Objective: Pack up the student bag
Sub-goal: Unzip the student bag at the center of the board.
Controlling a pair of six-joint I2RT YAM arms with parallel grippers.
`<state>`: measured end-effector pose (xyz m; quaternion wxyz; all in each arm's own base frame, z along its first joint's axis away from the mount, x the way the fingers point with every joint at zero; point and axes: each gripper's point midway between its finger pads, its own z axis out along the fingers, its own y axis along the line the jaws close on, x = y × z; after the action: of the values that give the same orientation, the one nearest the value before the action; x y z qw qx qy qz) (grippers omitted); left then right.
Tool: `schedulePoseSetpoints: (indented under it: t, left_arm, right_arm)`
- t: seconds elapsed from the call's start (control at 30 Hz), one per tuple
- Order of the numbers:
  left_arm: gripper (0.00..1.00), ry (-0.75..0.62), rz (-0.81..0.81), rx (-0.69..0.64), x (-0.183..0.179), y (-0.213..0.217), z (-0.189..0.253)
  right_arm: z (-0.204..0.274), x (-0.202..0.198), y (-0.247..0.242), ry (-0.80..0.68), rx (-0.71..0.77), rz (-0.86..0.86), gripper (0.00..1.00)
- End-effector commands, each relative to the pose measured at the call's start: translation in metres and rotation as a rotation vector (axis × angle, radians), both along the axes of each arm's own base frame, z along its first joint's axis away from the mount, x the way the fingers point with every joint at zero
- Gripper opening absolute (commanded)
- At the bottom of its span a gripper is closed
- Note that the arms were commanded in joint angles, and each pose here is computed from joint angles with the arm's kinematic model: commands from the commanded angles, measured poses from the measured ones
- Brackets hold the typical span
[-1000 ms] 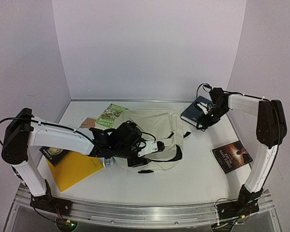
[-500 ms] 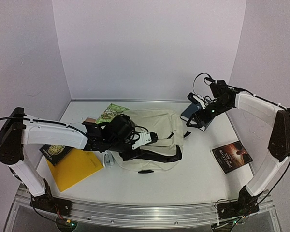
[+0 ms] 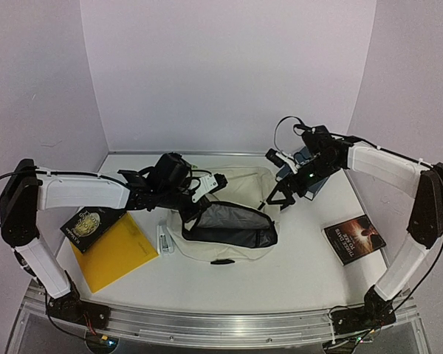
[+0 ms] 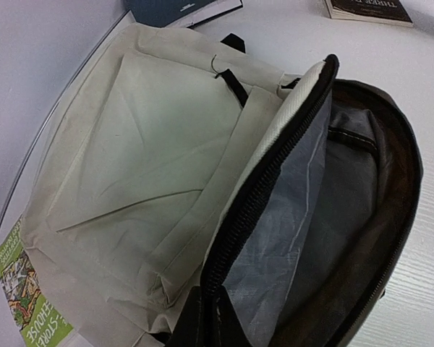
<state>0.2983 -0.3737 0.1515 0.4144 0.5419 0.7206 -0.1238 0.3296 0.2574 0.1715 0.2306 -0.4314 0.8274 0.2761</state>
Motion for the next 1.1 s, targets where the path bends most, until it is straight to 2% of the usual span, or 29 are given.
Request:
schedulePoseSetpoints:
  t: [0.0, 0.2, 0.27, 0.33, 0.4, 0.47, 0.5, 0.57, 0.63, 0.7, 0.9, 1.07]
  left_arm:
    - [0.0, -0.029, -0.016, -0.103, 0.014, -0.015, 0.024]
    - [0.0, -0.036, -0.023, -0.162, 0.013, -0.014, 0.037]
    - [0.0, -0.035, -0.02, -0.171, 0.013, -0.013, 0.039]
    - [0.0, -0.033, -0.015, -0.184, 0.013, -0.011, 0.043]
    - [0.07, -0.028, 0.013, -0.2, 0.016, -0.007, 0.046]
    - [0.3, -0.014, 0.056, -0.221, 0.02, 0.002, 0.048]
    - [0.41, 0.002, 0.074, -0.226, 0.019, 0.007, 0.045]
    - [0.56, 0.004, 0.106, -0.26, 0.017, 0.015, 0.047]
    - [0.64, 0.022, 0.145, -0.264, 0.013, 0.026, 0.038]
    - [0.68, 0.037, 0.182, -0.268, 0.01, 0.035, 0.031]
    - [0.7, 0.037, 0.298, -0.27, 0.009, 0.059, 0.012]
    - [0.63, -0.038, 0.44, -0.272, 0.034, 0.082, 0.015]
  right_arm:
    - [-0.015, -0.016, 0.034, 0.045, -0.005, 0.079, 0.94]
    - [-0.028, 0.004, 0.057, 0.024, -0.022, 0.081, 0.93]
    - [-0.034, 0.001, 0.068, 0.033, -0.029, 0.103, 0.85]
    - [-0.04, 0.001, 0.076, 0.037, -0.042, 0.107, 0.6]
    - [-0.037, 0.009, 0.079, 0.025, -0.047, 0.087, 0.25]
    - [-0.028, 0.018, 0.08, -0.009, -0.05, 0.061, 0.03]
    - [-0.02, 0.023, 0.08, -0.029, -0.045, 0.046, 0.0]
    - [-0.006, 0.032, 0.08, -0.067, -0.038, 0.01, 0.0]
    - [0.005, 0.039, 0.079, -0.099, -0.032, -0.024, 0.0]
    - [0.013, 0.044, 0.079, -0.116, -0.026, -0.048, 0.0]
    - [0.032, 0.049, 0.078, -0.14, 0.003, -0.094, 0.0]
    - [0.053, 0.052, 0.067, -0.191, 0.011, -0.127, 0.0]
